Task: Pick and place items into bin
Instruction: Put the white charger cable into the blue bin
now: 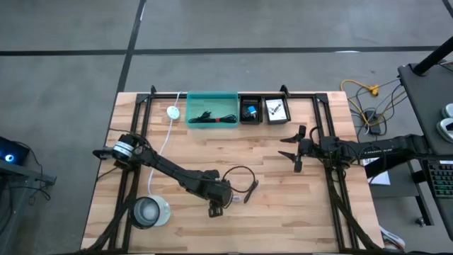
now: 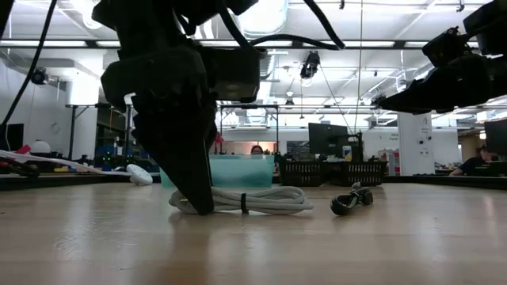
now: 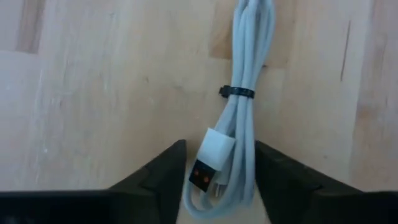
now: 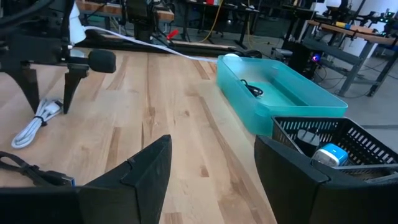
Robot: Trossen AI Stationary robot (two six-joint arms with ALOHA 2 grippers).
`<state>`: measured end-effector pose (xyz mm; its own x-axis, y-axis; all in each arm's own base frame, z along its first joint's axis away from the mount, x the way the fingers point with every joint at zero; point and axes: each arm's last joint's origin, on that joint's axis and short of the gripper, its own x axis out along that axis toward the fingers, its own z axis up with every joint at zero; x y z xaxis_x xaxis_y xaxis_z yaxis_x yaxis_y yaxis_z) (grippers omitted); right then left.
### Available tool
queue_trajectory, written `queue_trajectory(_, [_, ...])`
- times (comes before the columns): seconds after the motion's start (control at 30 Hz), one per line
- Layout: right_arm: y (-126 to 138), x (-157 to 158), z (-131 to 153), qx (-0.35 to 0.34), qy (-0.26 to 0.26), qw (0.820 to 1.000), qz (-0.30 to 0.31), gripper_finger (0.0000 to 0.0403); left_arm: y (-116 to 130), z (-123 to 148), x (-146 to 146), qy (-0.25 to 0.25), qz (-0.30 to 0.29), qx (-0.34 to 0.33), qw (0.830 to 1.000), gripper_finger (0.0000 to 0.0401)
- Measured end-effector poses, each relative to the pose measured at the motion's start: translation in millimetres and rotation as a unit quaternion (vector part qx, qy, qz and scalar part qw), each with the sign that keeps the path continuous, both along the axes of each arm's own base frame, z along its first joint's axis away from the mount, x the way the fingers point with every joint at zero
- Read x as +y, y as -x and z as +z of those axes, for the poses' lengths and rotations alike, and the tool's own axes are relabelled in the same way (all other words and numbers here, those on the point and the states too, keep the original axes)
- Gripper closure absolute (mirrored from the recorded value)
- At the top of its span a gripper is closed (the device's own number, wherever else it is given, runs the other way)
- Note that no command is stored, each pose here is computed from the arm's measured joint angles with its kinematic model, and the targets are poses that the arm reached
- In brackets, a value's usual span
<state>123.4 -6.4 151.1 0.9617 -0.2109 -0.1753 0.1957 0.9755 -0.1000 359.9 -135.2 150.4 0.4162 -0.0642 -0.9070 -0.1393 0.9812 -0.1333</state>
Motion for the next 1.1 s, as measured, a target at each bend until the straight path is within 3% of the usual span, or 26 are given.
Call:
queue_trajectory(0.23, [0.0,0.0,0.1,0.0,0.0,1.0,0.0,0.0188,-2.1,3.8,0.9,0.001,-0.055,0.001,0.998,0.0369])
queue_trajectory(0.37, [0.0,0.0,0.1,0.0,0.0,1.0,0.0,0.0188,-10.5,19.1,6.2,0.055,-0.066,-0.004,0.996,0.0377])
queue_trajectory(0.47, [-0.1,0.0,0.3,-0.001,0.0,1.0,0.0,0.0188,-15.8,40.2,11.7,0.044,-0.082,-0.017,0.995,0.0374])
queue_trajectory(0.57, [-0.1,0.0,0.4,-0.002,0.0,1.0,0.0,0.0188,-21.5,56.1,20.5,0.005,-0.11,-0.024,0.994,0.0377])
queue_trajectory(0.7, [-0.1,0.0,0.6,-0.003,0.0,1.0,0.0,0.0188,-26.4,78.0,45.8,-0.083,-0.099,-0.023,0.991,0.0377])
queue_trajectory(0.93, [-0.2,0.0,1.2,-0.006,0.0,1.0,-0.001,0.0188,-27.5,96.8,122.5,-0.212,-0.009,0.009,0.977,0.0377])
queue_trajectory(1.1, [-0.2,0.0,1.3,-0.007,0.0,1.0,-0.001,0.0188,-20.6,98.7,193.7,-0.235,0.069,0.041,0.969,0.0377])
